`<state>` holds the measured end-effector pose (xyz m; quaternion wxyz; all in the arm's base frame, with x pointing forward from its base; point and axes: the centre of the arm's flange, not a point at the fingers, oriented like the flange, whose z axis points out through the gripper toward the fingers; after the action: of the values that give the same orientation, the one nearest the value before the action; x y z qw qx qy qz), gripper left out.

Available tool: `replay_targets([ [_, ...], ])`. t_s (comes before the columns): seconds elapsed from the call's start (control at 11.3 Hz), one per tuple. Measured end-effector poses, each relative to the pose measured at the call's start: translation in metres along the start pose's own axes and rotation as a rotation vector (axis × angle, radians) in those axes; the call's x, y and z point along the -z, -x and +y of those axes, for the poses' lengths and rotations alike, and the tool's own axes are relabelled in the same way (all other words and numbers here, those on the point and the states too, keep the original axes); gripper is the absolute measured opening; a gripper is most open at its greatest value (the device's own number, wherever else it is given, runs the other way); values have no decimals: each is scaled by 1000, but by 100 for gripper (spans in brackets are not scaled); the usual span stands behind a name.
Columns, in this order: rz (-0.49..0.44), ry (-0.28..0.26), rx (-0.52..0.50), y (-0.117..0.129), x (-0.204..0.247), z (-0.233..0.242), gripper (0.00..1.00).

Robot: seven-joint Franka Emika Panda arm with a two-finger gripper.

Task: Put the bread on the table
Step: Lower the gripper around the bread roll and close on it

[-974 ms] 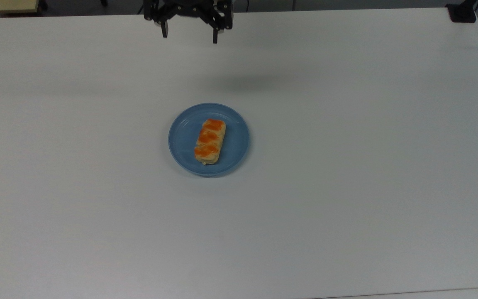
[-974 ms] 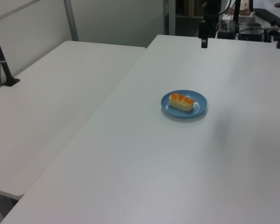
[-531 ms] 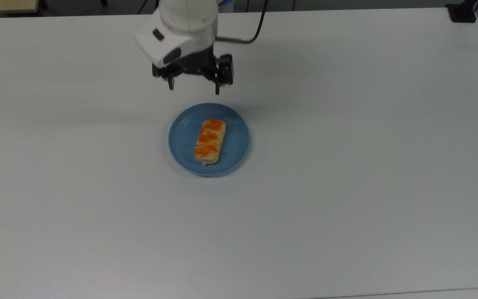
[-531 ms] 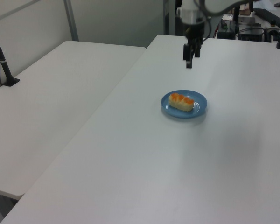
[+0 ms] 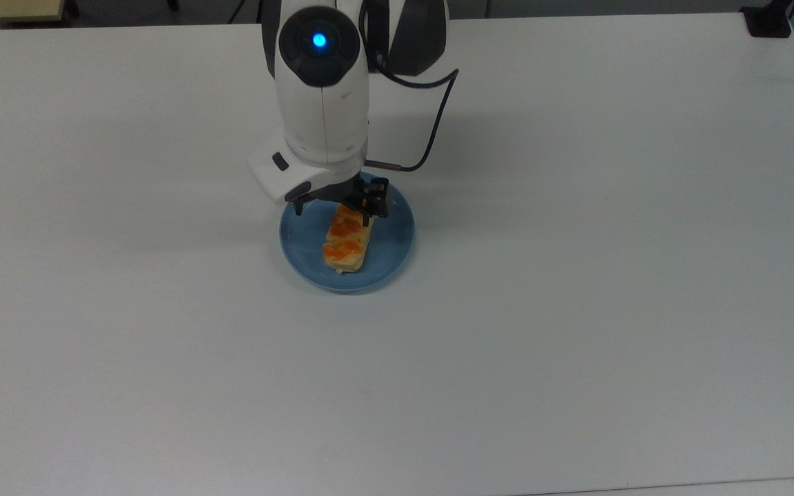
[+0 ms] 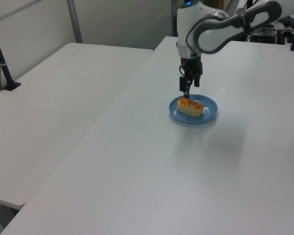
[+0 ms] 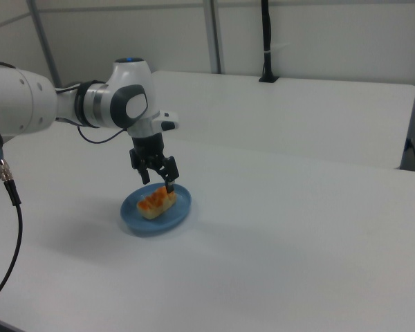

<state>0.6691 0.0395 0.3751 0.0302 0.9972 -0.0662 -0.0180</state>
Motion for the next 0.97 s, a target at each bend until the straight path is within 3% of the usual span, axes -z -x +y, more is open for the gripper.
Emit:
replay_targets([
  [0.44,-50,17,-8,1,-42,-22,100],
  [0.62,-57,23,-10,1,-48,-24,94],
  [0.71,-59,25,-10,1,-49,-24,89],
  [0.97,-54,25,-10,0,-47,-23,38],
])
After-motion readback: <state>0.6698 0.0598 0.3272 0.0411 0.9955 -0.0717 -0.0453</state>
